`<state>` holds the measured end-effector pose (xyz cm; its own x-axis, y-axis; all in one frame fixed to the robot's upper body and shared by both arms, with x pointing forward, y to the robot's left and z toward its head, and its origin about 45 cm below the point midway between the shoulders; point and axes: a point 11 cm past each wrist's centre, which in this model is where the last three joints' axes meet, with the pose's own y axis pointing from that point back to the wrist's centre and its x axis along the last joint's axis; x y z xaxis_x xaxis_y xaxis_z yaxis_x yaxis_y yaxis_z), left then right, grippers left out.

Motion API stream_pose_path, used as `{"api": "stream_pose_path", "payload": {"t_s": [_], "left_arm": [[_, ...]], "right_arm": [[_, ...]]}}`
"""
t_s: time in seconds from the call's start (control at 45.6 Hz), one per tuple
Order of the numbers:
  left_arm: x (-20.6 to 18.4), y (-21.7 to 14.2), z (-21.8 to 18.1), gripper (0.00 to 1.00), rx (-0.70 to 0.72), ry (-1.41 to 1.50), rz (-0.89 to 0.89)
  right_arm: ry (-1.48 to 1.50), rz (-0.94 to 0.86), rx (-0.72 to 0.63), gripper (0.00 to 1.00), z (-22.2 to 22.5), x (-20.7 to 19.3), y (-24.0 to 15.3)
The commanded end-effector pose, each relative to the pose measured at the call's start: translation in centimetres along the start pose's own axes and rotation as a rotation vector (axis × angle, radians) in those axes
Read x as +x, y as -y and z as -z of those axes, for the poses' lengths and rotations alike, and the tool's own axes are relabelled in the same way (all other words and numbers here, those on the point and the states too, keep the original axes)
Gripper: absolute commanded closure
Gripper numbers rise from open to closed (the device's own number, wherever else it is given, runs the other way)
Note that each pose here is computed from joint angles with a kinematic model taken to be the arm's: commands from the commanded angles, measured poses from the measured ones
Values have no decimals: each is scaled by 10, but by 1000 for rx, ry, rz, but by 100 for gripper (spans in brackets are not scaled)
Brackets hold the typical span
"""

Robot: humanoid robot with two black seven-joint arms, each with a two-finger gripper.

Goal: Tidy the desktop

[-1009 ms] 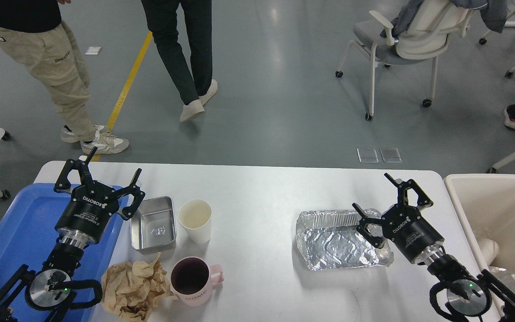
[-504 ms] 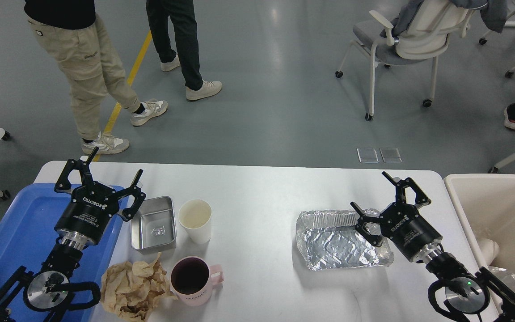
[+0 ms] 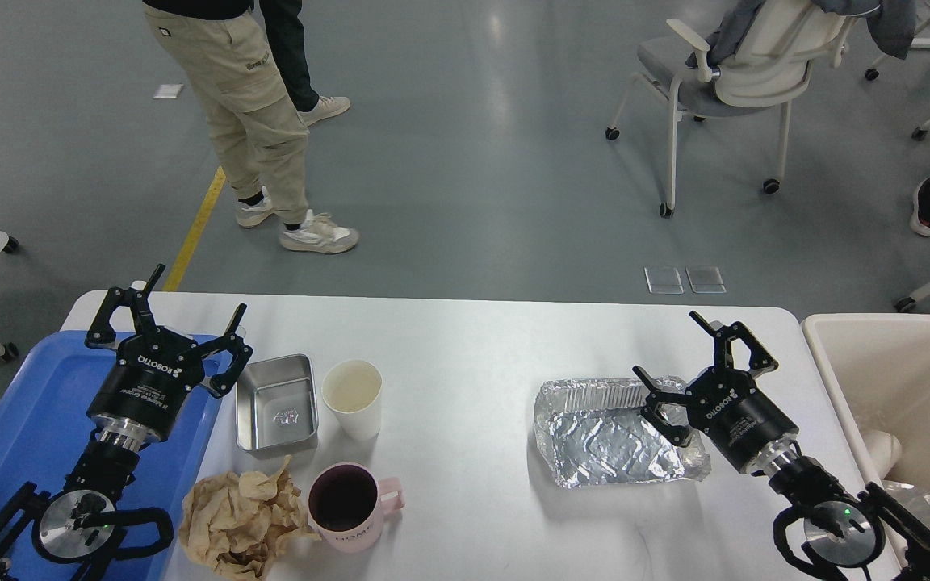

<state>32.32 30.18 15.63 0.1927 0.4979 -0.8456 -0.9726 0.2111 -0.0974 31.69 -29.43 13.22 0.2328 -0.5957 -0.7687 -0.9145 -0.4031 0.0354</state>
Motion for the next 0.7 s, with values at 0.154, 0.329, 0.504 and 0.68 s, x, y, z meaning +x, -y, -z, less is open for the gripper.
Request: {"api": "stream_pose_path", "payload": {"t_s": [0.154, 0.329, 0.504, 0.68], "left_arm": [[2, 0, 6, 3, 30, 15, -38], [4, -7, -8, 3, 122, 107, -41], [3, -32, -50, 3, 196, 273, -70], [5, -67, -96, 3, 294, 464, -144]], "right_arm": [[-1, -5, -2, 0, -1, 1, -1], [-1, -4, -2, 0, -1, 1, 0], [13, -2, 0, 0, -5, -1, 2], [12, -1, -10, 0, -9, -2, 2]]}}
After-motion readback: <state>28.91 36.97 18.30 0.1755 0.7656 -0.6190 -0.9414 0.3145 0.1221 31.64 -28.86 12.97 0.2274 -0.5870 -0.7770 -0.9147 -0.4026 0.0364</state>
